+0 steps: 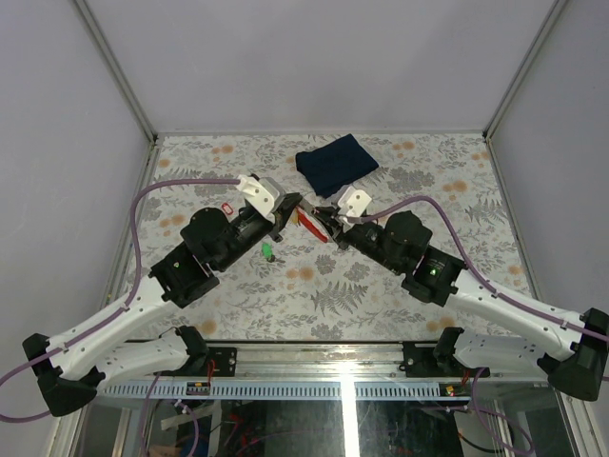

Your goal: Put the keys on the keyring

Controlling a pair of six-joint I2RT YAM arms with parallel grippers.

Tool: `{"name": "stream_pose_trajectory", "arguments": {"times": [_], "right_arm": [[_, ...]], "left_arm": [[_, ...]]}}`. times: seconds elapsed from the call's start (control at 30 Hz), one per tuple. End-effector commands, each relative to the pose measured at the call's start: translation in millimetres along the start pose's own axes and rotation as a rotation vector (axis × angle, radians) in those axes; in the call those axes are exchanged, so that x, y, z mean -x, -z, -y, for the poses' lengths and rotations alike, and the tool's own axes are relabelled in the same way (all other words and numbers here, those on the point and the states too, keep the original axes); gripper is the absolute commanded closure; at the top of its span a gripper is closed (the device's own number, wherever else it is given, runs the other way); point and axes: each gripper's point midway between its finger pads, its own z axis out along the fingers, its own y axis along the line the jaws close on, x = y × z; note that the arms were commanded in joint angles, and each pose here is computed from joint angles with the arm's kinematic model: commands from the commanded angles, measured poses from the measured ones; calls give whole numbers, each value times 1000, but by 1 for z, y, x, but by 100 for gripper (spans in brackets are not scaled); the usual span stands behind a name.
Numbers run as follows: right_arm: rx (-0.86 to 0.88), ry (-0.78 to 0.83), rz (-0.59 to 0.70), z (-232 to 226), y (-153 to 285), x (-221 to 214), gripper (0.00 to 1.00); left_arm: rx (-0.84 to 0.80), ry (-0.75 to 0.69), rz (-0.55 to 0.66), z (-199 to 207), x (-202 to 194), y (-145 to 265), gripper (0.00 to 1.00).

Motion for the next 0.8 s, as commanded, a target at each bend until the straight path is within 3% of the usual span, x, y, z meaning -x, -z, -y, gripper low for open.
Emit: {"name": "stream_pose_trajectory", "arguments": {"times": [0.0, 0.77], "right_arm": [[-13, -7, 158, 5, 10, 45, 100], [162, -38, 196, -28, 10, 46, 100]], "left_arm": [[43, -13, 31, -9, 17, 2, 100], [2, 34, 80, 3, 14, -5, 100]]}}
